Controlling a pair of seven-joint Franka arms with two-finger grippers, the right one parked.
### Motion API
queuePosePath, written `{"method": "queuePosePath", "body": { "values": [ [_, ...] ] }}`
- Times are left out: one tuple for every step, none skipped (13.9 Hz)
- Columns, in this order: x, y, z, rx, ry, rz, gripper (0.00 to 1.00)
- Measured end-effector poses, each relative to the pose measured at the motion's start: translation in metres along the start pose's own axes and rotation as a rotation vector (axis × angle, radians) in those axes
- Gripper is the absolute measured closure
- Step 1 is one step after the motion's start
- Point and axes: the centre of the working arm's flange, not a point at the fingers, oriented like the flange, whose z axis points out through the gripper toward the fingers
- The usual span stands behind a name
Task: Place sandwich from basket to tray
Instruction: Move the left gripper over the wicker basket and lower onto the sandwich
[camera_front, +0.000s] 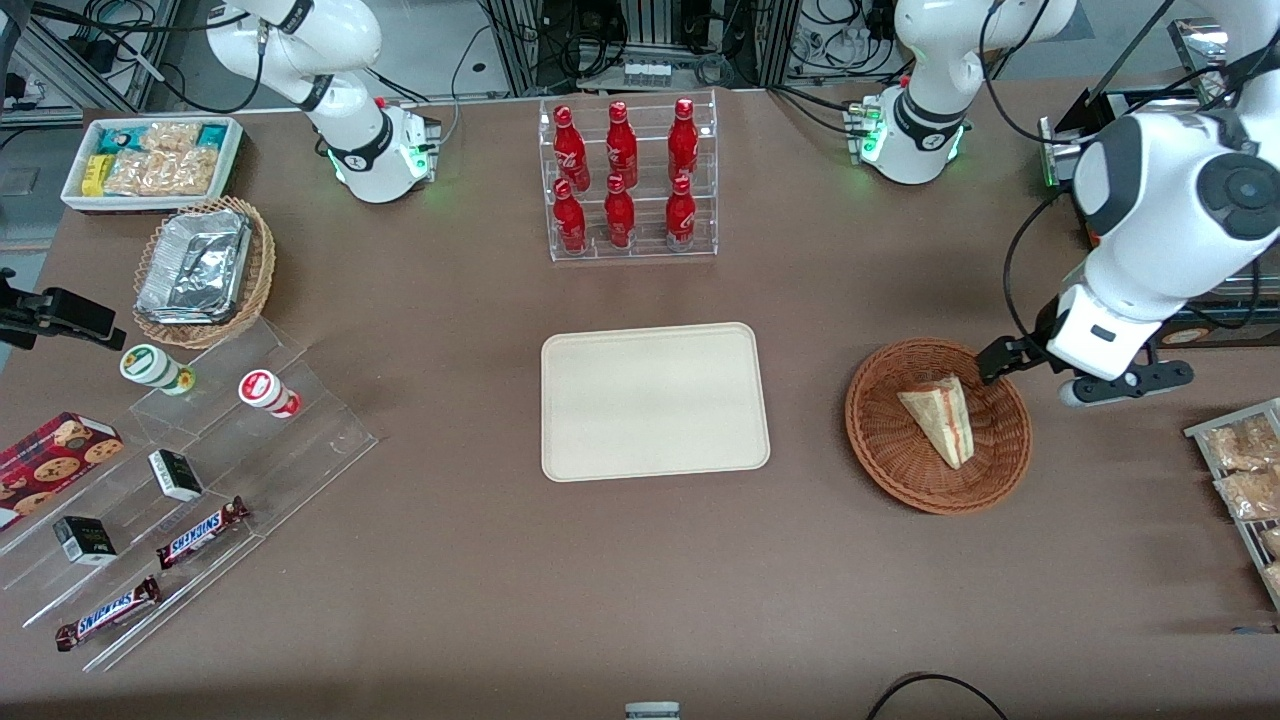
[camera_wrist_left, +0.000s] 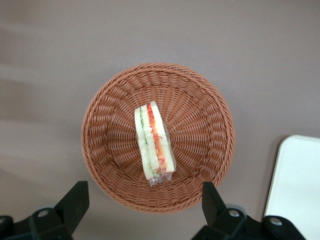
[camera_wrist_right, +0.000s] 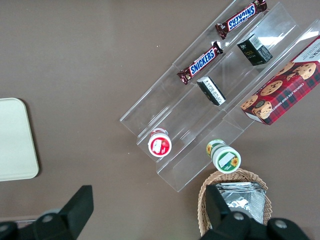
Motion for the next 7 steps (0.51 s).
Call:
{"method": "queuePosePath", "body": {
  "values": [
    [-0.003,0.000,0.012,-0.011,0.028,-0.069,0.00],
    [-0.008,0.001,0.026,-0.024,0.050,-0.135,0.00],
    [-0.014,0.001,0.039,-0.028,0.053,-0.178,0.00],
    [-0.018,0.001,0.051,-0.028,0.048,-0.202,0.00],
    [-0.022,0.000,0.062,-0.030,0.048,-0.219,0.00],
    [-0.025,-0.001,0.073,-0.035,0.054,-0.241,0.00],
    [-0.029,-0.002,0.085,-0.042,0.061,-0.266,0.00]
  ]
}}
